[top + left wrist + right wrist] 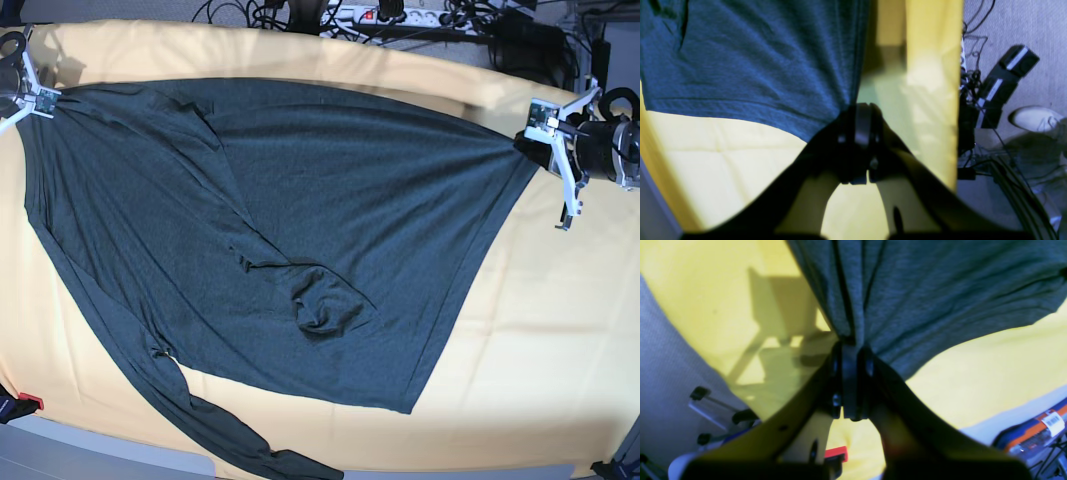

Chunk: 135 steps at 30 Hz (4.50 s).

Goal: Fold the T-shirt properly

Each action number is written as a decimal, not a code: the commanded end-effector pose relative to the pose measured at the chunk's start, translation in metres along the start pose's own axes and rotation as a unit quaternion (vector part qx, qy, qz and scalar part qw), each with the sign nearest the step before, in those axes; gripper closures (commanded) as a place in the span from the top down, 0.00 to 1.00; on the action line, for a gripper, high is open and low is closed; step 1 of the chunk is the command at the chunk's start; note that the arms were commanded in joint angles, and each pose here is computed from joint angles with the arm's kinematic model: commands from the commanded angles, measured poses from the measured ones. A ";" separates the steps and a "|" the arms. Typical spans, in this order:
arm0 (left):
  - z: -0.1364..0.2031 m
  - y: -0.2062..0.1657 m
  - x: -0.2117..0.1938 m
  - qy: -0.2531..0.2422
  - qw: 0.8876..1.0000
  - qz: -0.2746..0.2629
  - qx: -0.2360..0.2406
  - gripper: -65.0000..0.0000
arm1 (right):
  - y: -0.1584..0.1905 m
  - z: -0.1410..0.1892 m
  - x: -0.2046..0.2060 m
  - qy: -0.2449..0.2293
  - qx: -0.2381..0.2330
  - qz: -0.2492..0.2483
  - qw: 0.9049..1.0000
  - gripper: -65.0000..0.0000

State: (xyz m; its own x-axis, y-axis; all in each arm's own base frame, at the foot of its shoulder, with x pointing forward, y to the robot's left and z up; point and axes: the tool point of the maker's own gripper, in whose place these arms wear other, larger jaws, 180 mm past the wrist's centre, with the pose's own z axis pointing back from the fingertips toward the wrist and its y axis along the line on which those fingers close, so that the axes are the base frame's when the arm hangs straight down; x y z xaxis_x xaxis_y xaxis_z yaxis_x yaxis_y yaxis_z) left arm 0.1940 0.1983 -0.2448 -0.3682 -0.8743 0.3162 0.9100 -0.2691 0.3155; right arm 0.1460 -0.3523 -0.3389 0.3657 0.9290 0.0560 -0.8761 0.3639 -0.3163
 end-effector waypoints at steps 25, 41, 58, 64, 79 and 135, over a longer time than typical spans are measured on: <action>-0.020 0.069 -0.007 -0.042 0.995 0.036 0.088 0.00 | -0.027 0.010 0.012 -0.034 -0.042 0.000 0.999 0.00; -0.045 0.134 -0.032 -0.065 0.982 0.098 0.149 0.00 | -0.049 0.008 0.011 -0.070 -0.081 -0.036 0.994 0.00; -0.055 0.155 -0.032 -0.078 0.976 0.114 0.171 0.00 | -0.064 0.003 0.008 -0.086 -0.116 -0.063 0.988 0.00; -0.053 0.160 -0.035 -0.070 0.973 0.118 0.184 0.00 | -0.046 -0.016 0.016 -0.073 -0.090 -0.042 0.992 0.00; -0.061 0.168 -0.038 -0.061 0.970 0.132 0.197 0.00 | -0.076 -0.034 0.001 -0.043 -0.124 -0.060 0.990 0.00; -0.042 0.156 -0.052 -0.091 0.958 0.223 0.157 0.69 | -0.052 -0.045 0.013 -0.019 -0.070 -0.077 0.994 0.58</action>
State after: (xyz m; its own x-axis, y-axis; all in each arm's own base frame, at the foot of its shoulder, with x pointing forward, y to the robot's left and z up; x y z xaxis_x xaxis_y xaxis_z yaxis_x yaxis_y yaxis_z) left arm 0.3557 0.1838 -0.2668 0.0130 -0.7948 0.6067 0.9079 0.2636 0.3258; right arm 0.2058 -0.3562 -0.3719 0.4857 0.8585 0.1645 -0.7565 0.5071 -0.4129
